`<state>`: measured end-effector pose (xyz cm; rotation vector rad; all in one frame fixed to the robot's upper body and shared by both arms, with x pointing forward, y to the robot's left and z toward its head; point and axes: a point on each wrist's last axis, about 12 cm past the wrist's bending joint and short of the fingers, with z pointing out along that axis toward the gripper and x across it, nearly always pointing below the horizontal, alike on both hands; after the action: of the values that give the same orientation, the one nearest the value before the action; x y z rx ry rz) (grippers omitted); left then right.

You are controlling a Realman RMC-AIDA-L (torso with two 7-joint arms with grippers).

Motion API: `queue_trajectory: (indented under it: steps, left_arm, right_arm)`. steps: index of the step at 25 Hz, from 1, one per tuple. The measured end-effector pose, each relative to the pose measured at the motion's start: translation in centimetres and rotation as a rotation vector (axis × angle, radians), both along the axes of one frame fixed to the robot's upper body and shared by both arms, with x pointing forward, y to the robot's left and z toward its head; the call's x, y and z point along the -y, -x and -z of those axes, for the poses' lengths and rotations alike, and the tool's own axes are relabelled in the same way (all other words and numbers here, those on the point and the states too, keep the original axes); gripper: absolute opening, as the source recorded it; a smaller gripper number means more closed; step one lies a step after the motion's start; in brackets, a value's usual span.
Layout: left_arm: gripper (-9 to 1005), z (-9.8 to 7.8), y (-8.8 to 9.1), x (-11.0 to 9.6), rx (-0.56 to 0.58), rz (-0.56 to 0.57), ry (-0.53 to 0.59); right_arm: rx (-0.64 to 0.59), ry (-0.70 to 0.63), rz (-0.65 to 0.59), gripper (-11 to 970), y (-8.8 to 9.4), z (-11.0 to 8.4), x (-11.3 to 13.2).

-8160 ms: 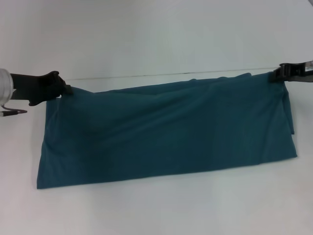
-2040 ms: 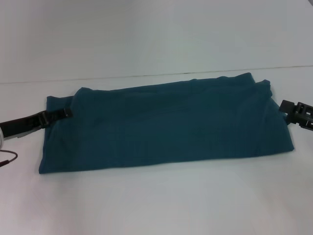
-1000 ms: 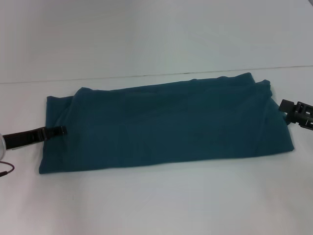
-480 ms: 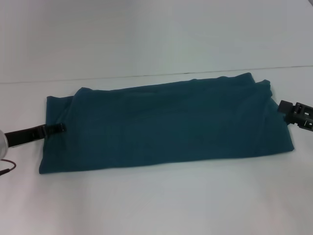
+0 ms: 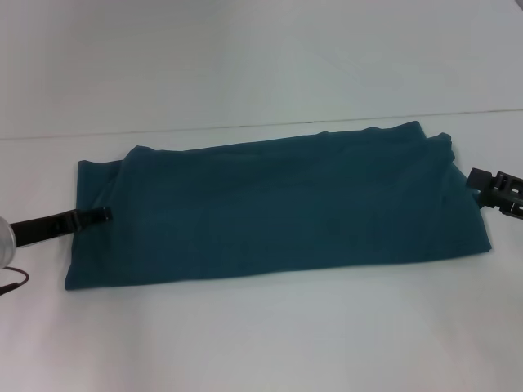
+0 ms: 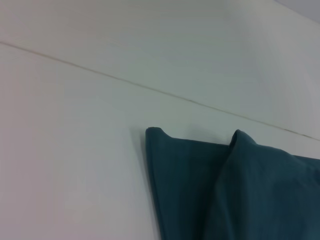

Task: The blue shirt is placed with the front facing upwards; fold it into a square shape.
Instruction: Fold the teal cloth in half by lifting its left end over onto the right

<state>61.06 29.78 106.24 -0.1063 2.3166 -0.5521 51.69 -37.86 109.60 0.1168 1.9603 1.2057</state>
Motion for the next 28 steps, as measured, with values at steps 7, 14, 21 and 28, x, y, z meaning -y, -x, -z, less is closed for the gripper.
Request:
queue_trajectory:
  steps: [7,14,21,28]
  left_arm:
    - [875,0.4,0.1,0.2,-0.016,0.008,0.004]
    - [875,0.3,0.1,0.5,-0.018,0.026,-0.003]
    - [876,0.4,0.0,1.1,-0.025,0.051,0.003]
    - [876,0.1,-0.1,1.9,-0.033,0.087,0.027]
  right_arm:
    - [0.0,0.0,0.001,927,0.0,0.0,0.0]
    - [-0.001,0.0,0.001,927,0.0,0.0,0.0]
    - [-0.001,0.0,0.001,927,0.1,0.0,0.0]
    - [-0.001,0.001,0.002,927,0.0,0.0,0.1]
